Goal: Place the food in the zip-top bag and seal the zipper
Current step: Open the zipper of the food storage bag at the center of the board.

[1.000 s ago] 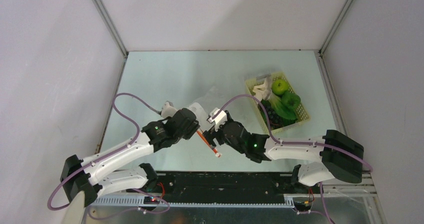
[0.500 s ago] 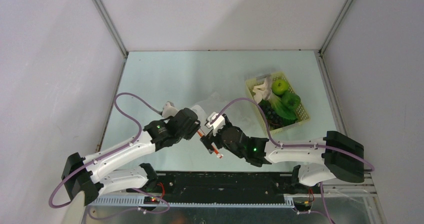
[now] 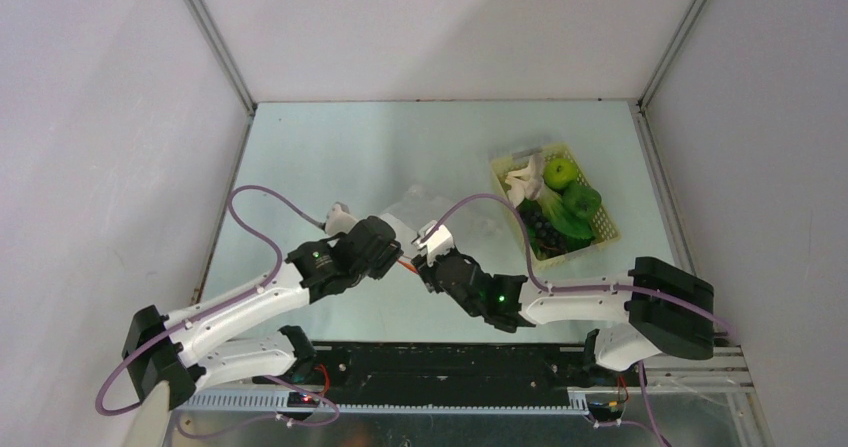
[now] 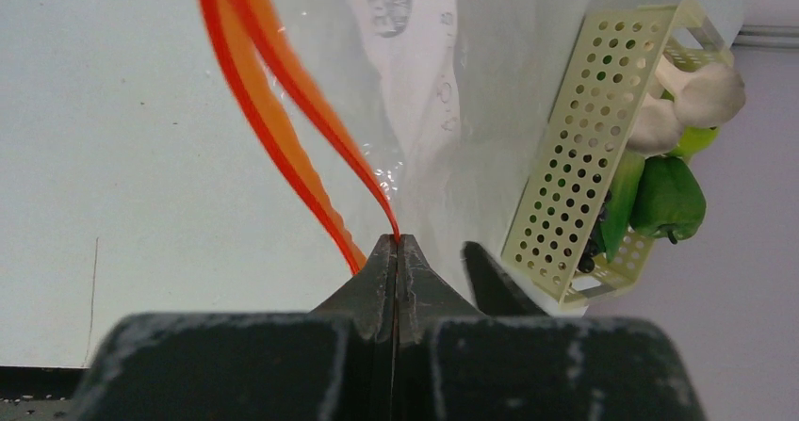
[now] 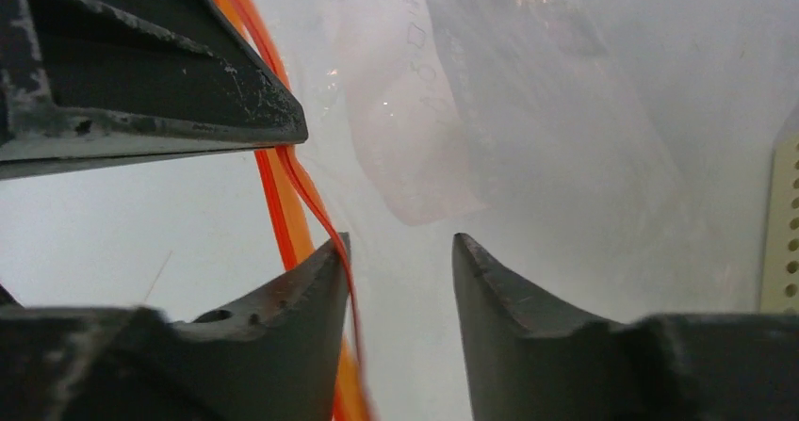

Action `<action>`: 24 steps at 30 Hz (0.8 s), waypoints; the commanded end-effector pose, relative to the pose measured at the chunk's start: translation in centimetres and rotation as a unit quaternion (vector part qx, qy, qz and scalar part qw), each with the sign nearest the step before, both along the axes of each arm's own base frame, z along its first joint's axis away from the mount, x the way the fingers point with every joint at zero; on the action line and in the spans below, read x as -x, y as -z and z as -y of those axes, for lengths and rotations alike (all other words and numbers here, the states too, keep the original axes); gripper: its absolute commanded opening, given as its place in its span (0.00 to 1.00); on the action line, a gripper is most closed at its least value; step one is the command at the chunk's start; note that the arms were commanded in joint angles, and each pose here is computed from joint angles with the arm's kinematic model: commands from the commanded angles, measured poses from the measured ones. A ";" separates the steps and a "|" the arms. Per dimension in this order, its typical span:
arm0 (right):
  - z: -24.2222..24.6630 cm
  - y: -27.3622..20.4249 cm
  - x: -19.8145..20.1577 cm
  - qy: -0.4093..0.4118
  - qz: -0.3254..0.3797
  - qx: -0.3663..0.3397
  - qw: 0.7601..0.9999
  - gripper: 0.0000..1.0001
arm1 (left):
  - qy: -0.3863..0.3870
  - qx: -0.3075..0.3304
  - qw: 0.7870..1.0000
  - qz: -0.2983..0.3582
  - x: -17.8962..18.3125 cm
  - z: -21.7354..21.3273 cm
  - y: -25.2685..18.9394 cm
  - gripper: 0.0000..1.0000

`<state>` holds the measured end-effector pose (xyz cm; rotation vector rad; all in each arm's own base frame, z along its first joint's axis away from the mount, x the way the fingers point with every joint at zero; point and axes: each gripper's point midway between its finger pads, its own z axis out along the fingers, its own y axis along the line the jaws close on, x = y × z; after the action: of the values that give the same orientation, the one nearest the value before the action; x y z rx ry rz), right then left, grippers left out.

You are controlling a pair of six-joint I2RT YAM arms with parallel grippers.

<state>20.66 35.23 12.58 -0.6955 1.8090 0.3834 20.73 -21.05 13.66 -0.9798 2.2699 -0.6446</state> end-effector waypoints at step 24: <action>3.1 -13.7 0.3 0.023 -0.192 -0.328 0.925 0.00 | 0.163 0.025 0.947 0.274 1.7 -1.5 -16.4 1.00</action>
<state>22.69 31.24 21.77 -0.1693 1.8989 0.7980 19.70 -20.83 26.05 -0.5018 2.0314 -0.9598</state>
